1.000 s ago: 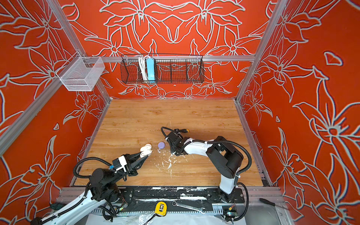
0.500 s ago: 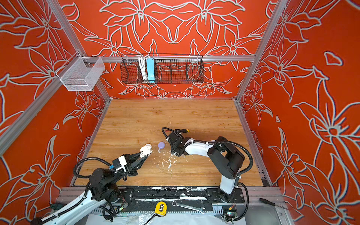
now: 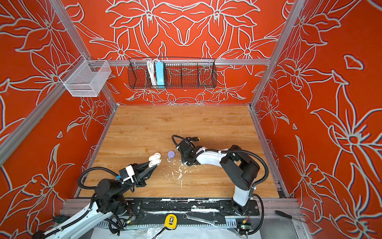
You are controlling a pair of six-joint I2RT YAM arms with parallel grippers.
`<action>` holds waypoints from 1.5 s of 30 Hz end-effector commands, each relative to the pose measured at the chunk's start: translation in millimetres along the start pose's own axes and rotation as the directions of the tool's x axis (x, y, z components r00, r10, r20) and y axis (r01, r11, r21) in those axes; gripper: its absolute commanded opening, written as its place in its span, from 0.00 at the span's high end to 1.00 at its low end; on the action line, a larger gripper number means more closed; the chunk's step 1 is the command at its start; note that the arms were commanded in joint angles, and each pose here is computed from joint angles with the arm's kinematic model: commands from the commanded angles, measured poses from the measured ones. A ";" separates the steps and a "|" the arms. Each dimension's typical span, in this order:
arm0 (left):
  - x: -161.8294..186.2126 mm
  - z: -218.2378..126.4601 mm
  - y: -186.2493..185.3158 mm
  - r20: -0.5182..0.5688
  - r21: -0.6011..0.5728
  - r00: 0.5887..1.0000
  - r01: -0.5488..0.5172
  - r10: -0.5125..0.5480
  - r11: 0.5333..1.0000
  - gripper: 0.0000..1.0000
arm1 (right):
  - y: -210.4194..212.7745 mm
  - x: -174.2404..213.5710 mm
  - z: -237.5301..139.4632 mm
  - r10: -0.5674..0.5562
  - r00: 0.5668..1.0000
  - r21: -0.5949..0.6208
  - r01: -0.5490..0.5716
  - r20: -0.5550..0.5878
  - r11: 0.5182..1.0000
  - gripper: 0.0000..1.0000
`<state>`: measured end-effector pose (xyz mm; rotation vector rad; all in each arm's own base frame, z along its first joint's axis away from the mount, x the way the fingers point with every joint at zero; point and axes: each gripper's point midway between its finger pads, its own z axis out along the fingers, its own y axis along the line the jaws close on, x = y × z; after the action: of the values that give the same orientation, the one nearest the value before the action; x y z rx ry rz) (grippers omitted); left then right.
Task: Insert the wireless bluetooth earbuds into the charging case
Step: 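Lift the earbud with the right gripper over the case in the left gripper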
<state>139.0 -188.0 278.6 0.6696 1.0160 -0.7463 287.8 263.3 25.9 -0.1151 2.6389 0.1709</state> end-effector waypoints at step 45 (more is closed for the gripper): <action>-11.9 -13.1 0.0 0.114 -0.023 0.993 -0.030 0.032 0.999 1.00 | 169.6 2.4 -397.9 0.500 0.527 -0.726 0.461 0.687 0.511 0.91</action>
<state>125.7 -174.9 296.6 0.6255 0.8953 -0.7437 89.8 372.7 366.0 -0.2774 1.3629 1.1588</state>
